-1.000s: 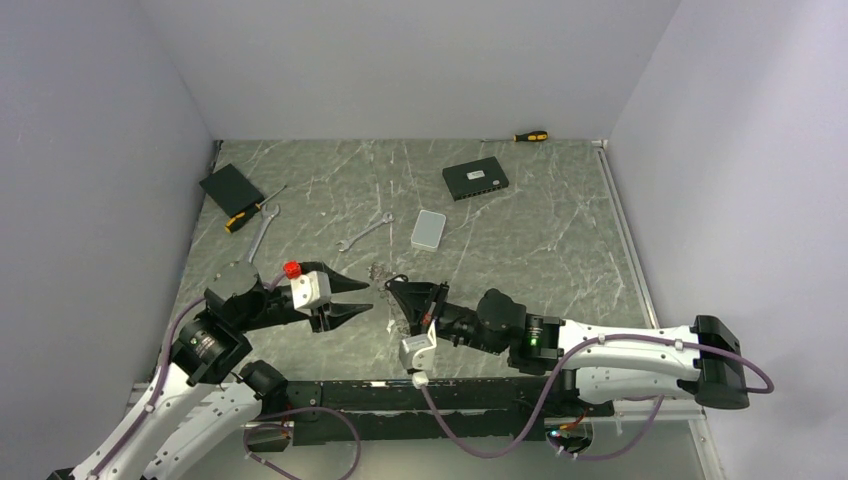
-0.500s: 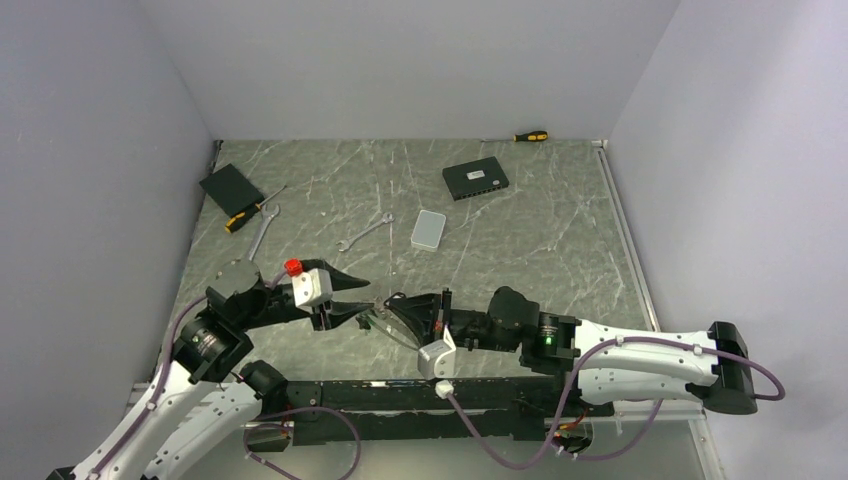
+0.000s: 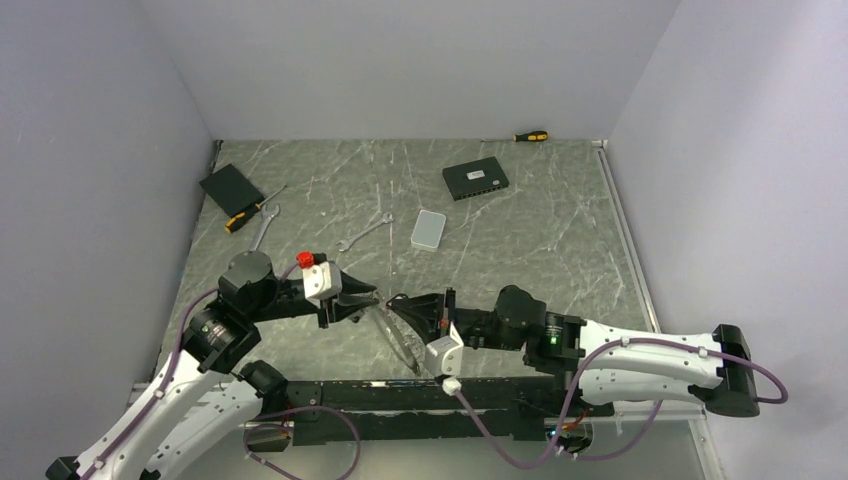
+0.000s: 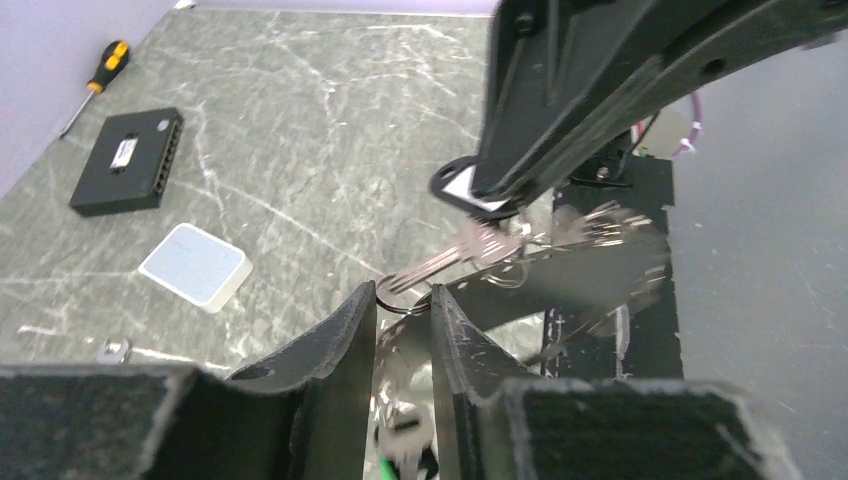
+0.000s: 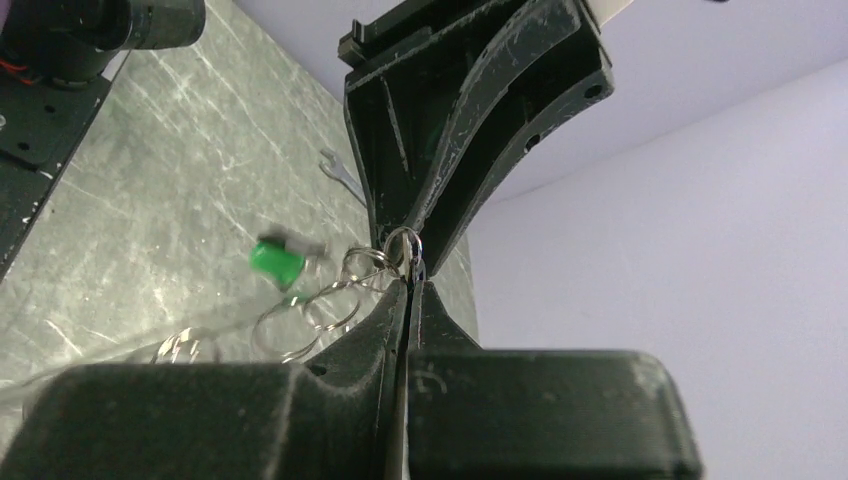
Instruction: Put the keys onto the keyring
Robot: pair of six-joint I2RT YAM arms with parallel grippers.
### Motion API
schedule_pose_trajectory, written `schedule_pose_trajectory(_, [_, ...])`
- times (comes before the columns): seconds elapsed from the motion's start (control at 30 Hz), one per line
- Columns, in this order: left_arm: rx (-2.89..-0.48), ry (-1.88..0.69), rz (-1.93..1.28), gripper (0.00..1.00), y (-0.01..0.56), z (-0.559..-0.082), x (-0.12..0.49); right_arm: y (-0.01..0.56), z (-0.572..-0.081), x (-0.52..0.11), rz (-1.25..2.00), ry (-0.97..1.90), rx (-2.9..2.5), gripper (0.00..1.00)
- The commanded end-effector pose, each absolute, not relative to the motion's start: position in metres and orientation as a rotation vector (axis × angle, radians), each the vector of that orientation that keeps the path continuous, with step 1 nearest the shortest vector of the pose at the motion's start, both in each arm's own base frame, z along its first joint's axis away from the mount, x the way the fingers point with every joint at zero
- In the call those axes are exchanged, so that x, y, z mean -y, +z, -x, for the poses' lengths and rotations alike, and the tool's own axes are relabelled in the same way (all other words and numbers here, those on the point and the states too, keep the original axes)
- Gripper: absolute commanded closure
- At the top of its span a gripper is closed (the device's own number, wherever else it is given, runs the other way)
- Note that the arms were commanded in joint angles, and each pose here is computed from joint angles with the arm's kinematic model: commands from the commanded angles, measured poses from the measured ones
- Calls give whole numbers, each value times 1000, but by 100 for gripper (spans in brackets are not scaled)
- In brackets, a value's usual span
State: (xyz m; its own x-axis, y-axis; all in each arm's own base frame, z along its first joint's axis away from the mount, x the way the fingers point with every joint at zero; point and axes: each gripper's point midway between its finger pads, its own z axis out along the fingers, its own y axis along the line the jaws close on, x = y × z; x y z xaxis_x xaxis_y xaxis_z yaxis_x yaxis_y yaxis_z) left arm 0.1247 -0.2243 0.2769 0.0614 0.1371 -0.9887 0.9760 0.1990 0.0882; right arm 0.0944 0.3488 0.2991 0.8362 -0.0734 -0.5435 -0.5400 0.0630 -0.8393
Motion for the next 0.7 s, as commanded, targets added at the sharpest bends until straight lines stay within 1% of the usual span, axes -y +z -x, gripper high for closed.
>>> schedule_pose_trajectory(0.0, [-1436, -803, -1075, 73, 279, -153, 214, 358, -77, -338, 1329, 473, -408, 100])
schedule_pose_trajectory(0.13, [-1490, -757, -1035, 76, 273, -165, 209, 361, -66, -334, 1329, 535, -392, 100])
schedule_pose_trajectory(0.33, [-1488, -790, -1069, 79, 272, -161, 213, 361, -73, -331, 1301, 500, -409, 100])
schedule_pose_trajectory(0.4, [-1448, -824, -1090, 77, 277, -153, 216, 360, -77, -331, 1291, 484, -422, 100])
schedule_pose_trajectory(0.53, [-1299, -851, -1147, 65, 292, -134, 216, 355, -79, -332, 1281, 484, -429, 100])
schedule_pose_trajectory(0.67, [-1194, -793, -1122, 64, 301, -129, 208, 349, -79, -336, 1282, 502, -445, 100])
